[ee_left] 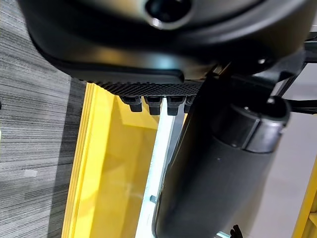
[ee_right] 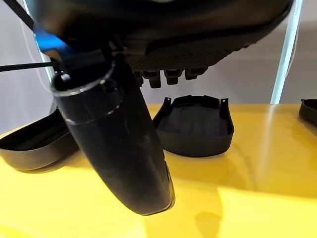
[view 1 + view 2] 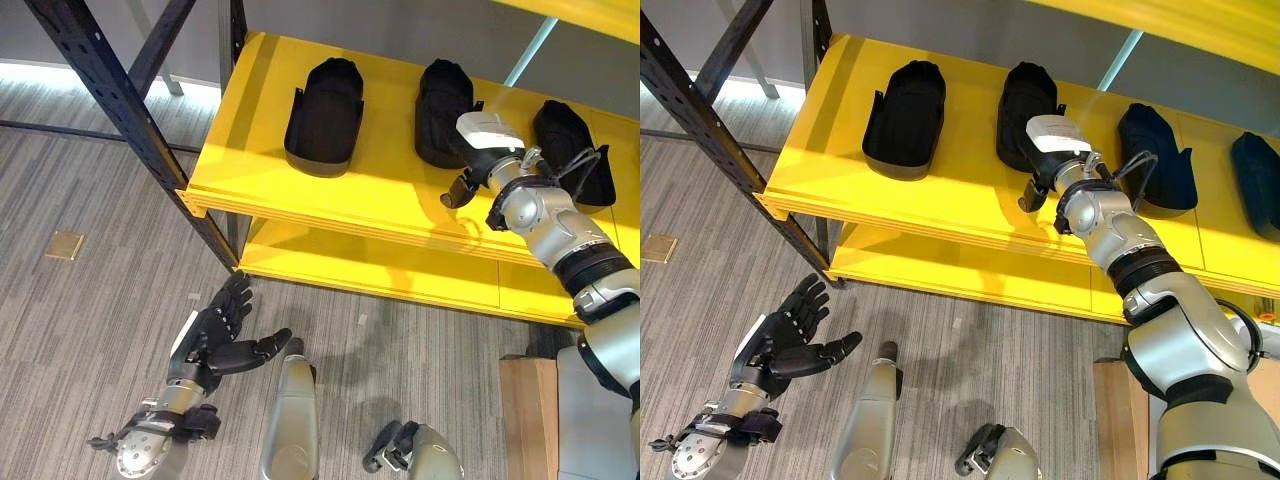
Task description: Move parts from the plastic box to the shelf.
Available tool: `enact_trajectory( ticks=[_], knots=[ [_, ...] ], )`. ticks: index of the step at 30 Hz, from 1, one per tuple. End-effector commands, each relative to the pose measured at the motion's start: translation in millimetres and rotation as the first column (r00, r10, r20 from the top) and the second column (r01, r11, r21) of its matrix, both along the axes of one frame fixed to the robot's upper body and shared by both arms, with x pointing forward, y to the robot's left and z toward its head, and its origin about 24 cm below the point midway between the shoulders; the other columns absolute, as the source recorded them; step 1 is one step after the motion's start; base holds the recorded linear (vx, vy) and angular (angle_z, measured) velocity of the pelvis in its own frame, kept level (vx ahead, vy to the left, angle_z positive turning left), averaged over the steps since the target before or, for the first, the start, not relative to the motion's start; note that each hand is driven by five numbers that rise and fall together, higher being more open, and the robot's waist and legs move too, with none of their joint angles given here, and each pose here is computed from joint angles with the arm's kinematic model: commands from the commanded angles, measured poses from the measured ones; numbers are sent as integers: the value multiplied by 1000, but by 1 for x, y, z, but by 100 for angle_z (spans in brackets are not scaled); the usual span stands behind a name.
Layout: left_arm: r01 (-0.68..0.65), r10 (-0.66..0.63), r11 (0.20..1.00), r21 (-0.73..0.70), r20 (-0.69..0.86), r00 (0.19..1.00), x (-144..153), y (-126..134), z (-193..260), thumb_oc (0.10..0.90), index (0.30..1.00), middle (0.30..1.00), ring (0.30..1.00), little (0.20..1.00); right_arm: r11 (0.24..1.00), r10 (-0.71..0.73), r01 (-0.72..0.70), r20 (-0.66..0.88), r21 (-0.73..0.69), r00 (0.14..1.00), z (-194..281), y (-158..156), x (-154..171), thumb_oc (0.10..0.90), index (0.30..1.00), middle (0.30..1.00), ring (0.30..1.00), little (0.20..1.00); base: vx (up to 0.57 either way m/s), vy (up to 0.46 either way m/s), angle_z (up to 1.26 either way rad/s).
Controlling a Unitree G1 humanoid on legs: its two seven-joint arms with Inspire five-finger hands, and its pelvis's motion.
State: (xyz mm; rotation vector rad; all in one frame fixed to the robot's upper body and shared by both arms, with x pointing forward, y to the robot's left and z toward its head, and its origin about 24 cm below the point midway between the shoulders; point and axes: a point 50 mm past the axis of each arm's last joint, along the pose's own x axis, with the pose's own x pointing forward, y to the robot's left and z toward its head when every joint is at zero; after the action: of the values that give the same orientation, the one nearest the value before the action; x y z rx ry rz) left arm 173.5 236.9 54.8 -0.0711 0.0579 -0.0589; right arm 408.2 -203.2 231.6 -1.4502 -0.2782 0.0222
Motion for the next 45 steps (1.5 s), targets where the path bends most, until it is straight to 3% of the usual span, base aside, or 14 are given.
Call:
enact_trajectory(
  ticks=[1, 28, 45],
  knots=[
    [74, -69, 997, -17, 209, 975, 4, -13, 40, 900, 1000, 1000, 1000, 1000, 997, 4, -23, 255, 72, 967, 77, 9, -2, 900, 1000, 1000, 1000, 1000, 0, 0, 0],
    [20, -14, 999, -25, 232, 973, 2, -5, 43, 900, 1000, 1000, 1000, 1000, 989, -109, 86, 208, 116, 972, 82, -9, 5, 900, 1000, 1000, 1000, 1000, 0, 0, 0],
    [16, -12, 1000, -16, 233, 972, 2, -2, 44, 900, 1000, 1000, 1000, 1000, 995, -33, 19, 130, 101, 991, 78, 2, 6, 900, 1000, 1000, 1000, 1000, 0, 0, 0]
  ],
)
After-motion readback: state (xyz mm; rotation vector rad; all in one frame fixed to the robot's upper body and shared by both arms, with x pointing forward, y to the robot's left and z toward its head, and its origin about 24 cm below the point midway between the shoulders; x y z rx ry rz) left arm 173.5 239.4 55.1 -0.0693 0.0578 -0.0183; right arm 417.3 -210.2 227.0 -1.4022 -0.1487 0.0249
